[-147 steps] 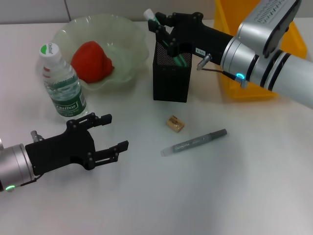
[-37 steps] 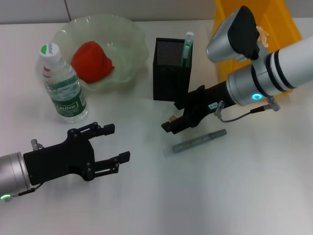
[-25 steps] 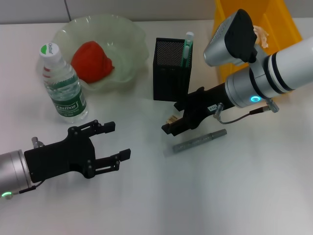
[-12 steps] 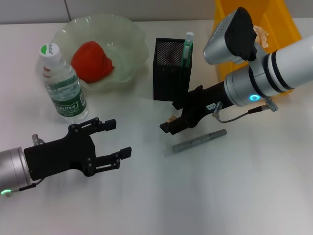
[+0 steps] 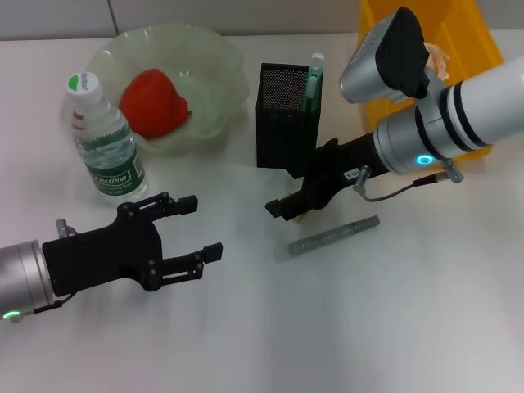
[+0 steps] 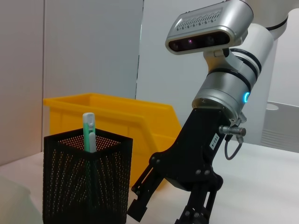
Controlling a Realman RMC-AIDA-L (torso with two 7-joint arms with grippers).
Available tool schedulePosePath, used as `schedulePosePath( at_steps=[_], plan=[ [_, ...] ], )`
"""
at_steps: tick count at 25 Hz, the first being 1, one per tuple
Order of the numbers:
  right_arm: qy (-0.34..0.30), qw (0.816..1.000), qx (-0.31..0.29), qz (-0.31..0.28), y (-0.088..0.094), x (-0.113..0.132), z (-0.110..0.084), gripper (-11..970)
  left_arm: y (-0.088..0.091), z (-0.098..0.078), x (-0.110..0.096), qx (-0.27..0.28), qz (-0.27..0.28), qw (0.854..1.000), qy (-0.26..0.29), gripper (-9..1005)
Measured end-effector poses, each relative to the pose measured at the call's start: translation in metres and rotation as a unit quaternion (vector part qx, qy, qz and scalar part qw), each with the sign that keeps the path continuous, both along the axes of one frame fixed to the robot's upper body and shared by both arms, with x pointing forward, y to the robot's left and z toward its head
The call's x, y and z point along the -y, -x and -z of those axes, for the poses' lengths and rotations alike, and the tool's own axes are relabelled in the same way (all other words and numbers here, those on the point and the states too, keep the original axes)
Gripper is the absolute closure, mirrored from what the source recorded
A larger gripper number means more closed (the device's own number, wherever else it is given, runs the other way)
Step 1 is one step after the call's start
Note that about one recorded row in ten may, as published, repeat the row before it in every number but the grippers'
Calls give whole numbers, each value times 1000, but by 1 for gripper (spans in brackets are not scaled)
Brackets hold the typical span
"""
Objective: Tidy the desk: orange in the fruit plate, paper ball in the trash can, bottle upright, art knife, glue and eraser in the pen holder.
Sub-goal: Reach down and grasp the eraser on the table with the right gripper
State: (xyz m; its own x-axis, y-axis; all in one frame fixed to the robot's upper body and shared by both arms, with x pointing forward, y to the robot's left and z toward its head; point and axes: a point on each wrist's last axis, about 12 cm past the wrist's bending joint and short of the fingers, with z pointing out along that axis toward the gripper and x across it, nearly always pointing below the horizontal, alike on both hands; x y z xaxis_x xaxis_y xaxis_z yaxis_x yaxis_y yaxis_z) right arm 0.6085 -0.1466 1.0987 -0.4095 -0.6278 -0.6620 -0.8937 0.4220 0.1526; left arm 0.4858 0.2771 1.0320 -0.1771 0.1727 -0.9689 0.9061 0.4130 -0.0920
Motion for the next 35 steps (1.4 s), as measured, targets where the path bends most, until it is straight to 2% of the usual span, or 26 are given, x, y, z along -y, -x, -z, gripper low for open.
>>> schedulePosePath(
  at_steps=[16,22,35],
  plan=[
    [14,1000,9,-4,1,-1,5,186,-2,-1,0,1,2,1000,0,196],
    [15,1000,10,-3,1,0,6,402,-3,-1,0,-2,-1,1000,-1,197],
    [28,1000,13,-6,4,1,12,451,0,3,-3,10,-12,1000,-11,196]
  ],
)
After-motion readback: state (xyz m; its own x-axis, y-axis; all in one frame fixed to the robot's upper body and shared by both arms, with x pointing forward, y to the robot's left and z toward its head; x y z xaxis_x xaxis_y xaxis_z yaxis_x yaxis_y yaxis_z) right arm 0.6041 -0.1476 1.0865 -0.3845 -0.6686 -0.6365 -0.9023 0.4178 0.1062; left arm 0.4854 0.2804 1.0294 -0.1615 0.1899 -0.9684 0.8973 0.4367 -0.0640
